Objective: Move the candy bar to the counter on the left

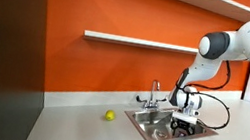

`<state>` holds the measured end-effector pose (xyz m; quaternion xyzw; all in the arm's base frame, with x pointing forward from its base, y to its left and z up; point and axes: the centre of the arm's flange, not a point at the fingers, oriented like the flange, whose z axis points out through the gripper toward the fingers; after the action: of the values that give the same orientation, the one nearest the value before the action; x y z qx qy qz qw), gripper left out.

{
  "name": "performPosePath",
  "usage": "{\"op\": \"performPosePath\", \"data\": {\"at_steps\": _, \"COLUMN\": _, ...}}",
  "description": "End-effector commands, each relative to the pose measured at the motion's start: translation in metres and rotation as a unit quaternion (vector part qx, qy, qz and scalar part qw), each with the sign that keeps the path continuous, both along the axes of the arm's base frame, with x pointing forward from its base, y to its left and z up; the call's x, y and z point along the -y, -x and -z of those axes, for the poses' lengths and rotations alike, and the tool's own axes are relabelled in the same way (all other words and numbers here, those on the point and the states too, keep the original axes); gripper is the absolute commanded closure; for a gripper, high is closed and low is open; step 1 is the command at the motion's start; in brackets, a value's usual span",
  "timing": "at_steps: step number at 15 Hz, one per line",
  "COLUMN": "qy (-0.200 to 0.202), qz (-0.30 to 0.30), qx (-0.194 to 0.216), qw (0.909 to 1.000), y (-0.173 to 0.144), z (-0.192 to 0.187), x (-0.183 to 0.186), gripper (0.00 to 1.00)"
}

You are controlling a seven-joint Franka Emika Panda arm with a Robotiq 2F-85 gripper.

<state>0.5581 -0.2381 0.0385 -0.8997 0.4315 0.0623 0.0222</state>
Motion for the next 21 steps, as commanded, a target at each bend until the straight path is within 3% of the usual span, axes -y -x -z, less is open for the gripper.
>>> {"op": "performPosePath", "data": {"at_steps": 1, "qy": -0.012, "qz": 0.014, "qx": -0.002, "qw": 0.9998, "y": -0.008, "z": -0.001, "x": 0.005, "gripper": 0.35}}
{"op": "performPosePath", "data": {"at_steps": 7, "qy": -0.014, "qz": 0.01, "qx": -0.002, "qw": 0.9999, "y": -0.011, "z": 0.002, "x": 0.005, "gripper": 0.82}}
{"op": "performPosePath", "data": {"at_steps": 9, "qy": -0.016, "qz": 0.008, "qx": -0.002, "qw": 0.9998, "y": -0.014, "z": 0.003, "x": 0.005, "gripper": 0.92}}
{"op": "performPosePath", "data": {"at_steps": 21, "qy": -0.003, "qz": -0.018, "qx": -0.015, "qw": 0.9997, "y": -0.024, "z": -0.036, "x": -0.001, "gripper": 0.92}}
